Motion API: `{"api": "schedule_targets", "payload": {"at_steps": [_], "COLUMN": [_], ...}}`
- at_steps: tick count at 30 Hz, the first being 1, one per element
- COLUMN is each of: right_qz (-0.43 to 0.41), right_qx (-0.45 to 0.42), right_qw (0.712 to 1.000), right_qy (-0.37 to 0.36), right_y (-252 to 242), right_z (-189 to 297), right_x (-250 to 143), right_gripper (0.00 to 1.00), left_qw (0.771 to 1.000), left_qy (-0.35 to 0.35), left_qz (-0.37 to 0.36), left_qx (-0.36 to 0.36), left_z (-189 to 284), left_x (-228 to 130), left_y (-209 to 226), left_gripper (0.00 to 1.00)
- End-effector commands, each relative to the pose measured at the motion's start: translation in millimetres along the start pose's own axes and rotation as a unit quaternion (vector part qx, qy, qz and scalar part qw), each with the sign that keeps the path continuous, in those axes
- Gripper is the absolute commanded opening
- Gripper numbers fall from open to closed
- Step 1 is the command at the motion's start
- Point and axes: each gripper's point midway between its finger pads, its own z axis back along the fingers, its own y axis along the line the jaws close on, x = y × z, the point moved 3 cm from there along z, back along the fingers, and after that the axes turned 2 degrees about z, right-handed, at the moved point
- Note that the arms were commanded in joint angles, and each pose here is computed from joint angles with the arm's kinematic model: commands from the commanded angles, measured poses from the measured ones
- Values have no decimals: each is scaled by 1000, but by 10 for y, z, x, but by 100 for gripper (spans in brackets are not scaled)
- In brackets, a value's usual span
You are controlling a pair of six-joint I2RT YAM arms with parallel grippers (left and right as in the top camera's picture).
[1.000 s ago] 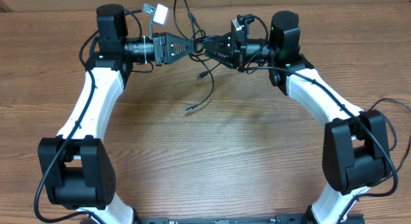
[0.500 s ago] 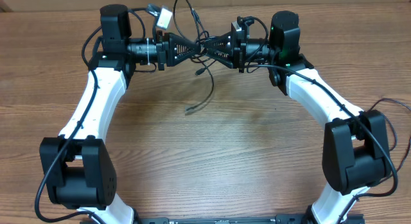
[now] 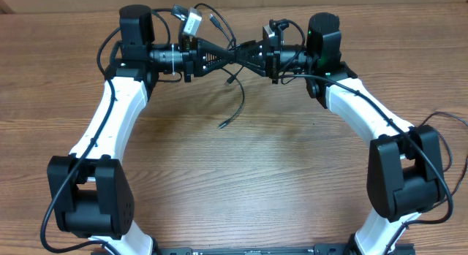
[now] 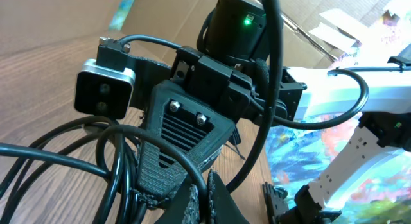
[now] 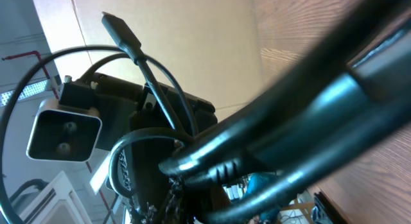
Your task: Untangle cables
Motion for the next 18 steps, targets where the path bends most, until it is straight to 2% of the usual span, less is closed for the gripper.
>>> {"api": "schedule_targets", "payload": {"at_steps": [1,10,11,14,15,16,18], "right_qz": [41,122,119,116,116,116,115], "right_qx": [-2,-7,-8,-9,-9,-9,-9], "right_qw": [999,993,993,993,993,993,993], "right_qy": [12,7,5,1,-1,-2,-5], "right_y": [84,42,33,27,28,28,28], "right_z": [11,58,75,113,123,137,162], "right_x": [-89,-57,-46,-19,-11,-2,15], "right_gripper": [4,4,4,4,4,4,4], "left_qw": [999,996,995,994,993,992,990], "left_qy": [4,23,24,27,28,30,33], "left_qz": [-14,41,45,55,58,62,69], "left_qx": [35,77,81,93,98,105,120], "left_z": [-12,6,9,16,19,23,34], "left_x": [-5,-184,-194,-223,-232,-246,-268], "left_y": [35,151,161,191,205,223,262], "left_gripper": [4,4,8,50,82,89,93]}}
